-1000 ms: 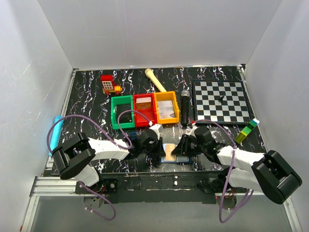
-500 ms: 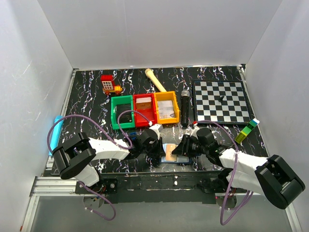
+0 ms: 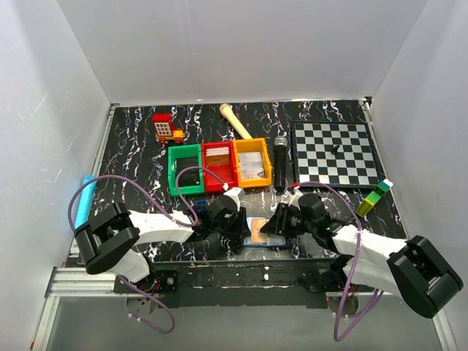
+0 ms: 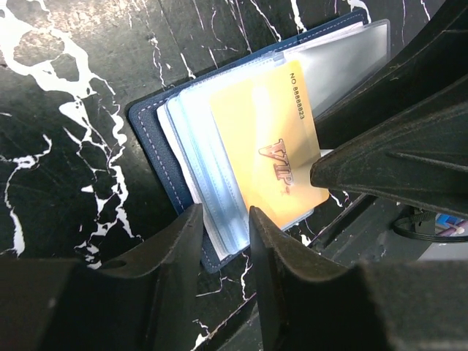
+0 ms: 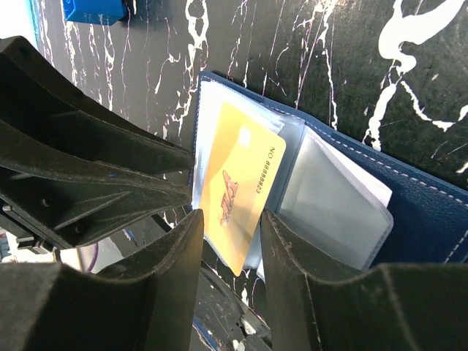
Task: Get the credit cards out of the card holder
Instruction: Remove the credit card from the card holder.
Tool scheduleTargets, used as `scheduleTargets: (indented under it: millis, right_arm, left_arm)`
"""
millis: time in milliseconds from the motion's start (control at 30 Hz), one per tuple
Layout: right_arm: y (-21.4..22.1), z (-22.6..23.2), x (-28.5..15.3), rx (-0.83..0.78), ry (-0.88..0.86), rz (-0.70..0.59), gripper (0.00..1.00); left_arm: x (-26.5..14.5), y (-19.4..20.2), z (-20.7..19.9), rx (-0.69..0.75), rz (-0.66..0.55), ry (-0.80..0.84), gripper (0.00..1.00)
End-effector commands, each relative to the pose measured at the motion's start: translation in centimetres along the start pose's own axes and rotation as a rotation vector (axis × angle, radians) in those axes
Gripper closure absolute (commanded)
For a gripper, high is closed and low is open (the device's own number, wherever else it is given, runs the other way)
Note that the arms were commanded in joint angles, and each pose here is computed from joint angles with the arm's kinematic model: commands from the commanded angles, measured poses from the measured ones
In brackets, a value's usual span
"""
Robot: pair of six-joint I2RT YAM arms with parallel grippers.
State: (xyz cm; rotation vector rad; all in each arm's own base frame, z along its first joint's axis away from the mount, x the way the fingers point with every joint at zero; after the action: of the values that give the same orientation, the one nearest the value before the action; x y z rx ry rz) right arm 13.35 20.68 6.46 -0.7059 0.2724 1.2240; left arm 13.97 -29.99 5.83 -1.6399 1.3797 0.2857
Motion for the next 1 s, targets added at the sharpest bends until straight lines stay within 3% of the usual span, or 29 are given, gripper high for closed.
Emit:
scheduleTargets:
  millis: [0,367,967]
  right_arm:
    - [-0.3,0.3,0.0,-0.015,-0.025,-0.017,0.56]
    - [-0.3,0.3,-0.1,-0.013,-0.029,-0.013,0.56]
    - [-0.3,0.1,0.2,-0.007,-0.019,0.001,0.55]
  left_arm:
    - [-1.4,-1.1,-0.4,0.018,-0.050,0.006,0.68]
    - [-1.9,-3.5,-2.7,0.059,-0.125,0.081,0.70]
    - [0.6,-2.3,-1.4,0.061,-0.041,0.028,0.78]
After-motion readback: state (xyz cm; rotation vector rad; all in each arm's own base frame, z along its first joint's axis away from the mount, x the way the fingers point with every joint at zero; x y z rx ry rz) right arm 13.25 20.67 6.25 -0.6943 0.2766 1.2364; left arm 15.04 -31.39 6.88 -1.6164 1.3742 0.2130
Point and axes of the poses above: each gripper's point midway between its finger pads, its own x axis out along the fingers, its own z axis along the line the jaws close on, y = z × x, the point moved 4 cm from there along -x, back along the fingers
